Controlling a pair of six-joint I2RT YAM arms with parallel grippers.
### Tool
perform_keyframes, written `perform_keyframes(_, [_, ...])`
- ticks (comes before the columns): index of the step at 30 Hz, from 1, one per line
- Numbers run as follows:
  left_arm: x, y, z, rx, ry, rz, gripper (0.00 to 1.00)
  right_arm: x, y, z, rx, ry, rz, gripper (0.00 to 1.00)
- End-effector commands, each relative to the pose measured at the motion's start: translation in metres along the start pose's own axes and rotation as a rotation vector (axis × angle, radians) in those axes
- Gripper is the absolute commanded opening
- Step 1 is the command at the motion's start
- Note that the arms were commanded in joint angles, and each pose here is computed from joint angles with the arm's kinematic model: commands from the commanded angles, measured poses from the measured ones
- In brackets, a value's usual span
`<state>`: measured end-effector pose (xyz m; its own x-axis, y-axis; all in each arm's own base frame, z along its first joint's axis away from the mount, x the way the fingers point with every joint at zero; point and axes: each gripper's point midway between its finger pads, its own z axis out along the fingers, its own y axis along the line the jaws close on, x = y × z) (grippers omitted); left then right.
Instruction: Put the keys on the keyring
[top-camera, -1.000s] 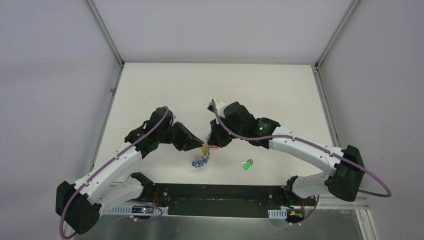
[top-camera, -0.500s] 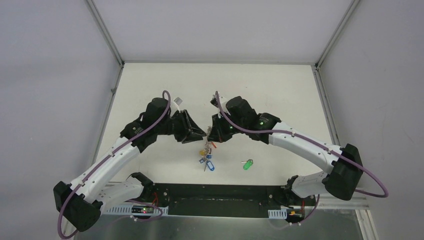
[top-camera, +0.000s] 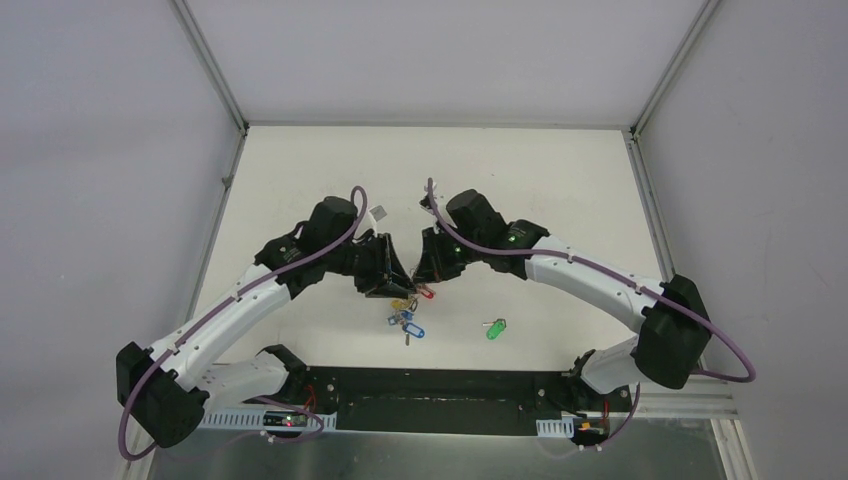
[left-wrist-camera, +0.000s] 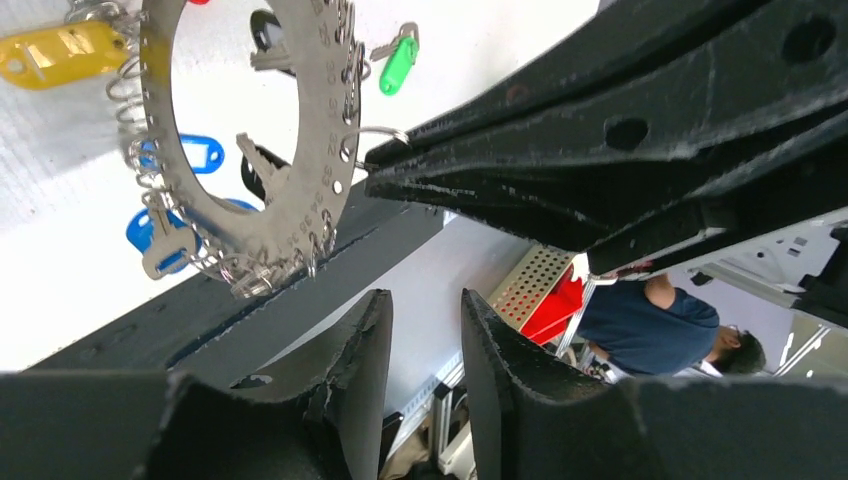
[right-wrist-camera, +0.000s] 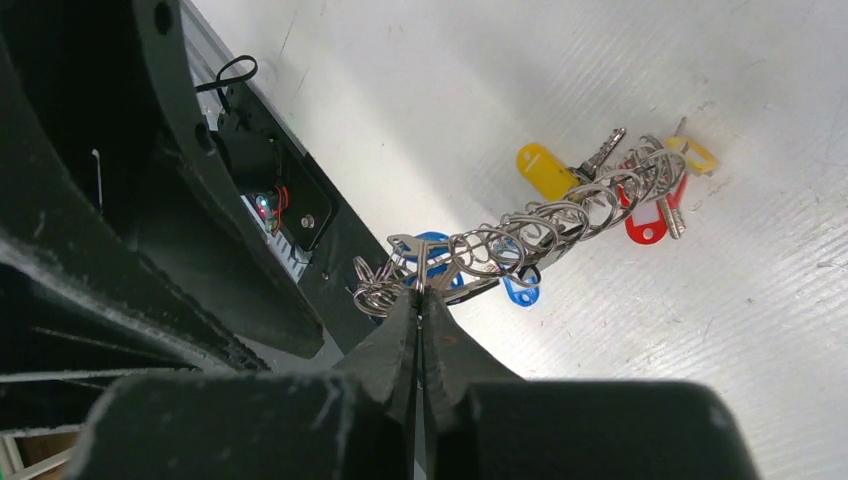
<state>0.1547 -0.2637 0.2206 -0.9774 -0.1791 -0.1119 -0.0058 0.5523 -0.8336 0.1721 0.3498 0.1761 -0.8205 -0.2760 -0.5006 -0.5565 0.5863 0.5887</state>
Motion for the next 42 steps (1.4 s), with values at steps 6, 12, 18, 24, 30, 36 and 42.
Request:
perform_keyframes(6, [0.004, -0.002, -0.009, -0.067, -0.116, 0.030, 0.33, -0.031, 0.022, -0.005, -0.080, -0.070, 0.039, 0.00])
perform_keyframes(12, [-0.006, 0.001, -0.018, -0.092, -0.247, 0.001, 0.36, -0.032, 0.019, -0.006, -0.069, -0.089, 0.084, 0.00])
perform_keyframes(18, [-0.006, 0.004, -0.013, -0.113, -0.264, -0.020, 0.35, -0.033, 0.017, -0.003, -0.067, -0.107, 0.143, 0.00])
perform_keyframes(24, [-0.006, 0.009, -0.003, -0.150, -0.271, -0.015, 0.34, -0.034, 0.015, 0.002, -0.077, -0.134, 0.232, 0.00])
perform_keyframes(30, [-0.008, 0.022, 0.003, -0.196, -0.283, -0.020, 0.35, -0.034, 0.014, 0.004, -0.083, -0.143, 0.275, 0.00])
perform_keyframes(36, [-0.008, 0.044, 0.007, -0.247, -0.311, -0.071, 0.35, -0.035, 0.016, 0.003, -0.100, -0.143, 0.277, 0.00])
perform_keyframes(42, [-0.012, 0.056, 0.005, -0.278, -0.355, -0.077, 0.35, -0.035, 0.018, 0.003, -0.118, -0.140, 0.280, 0.00])
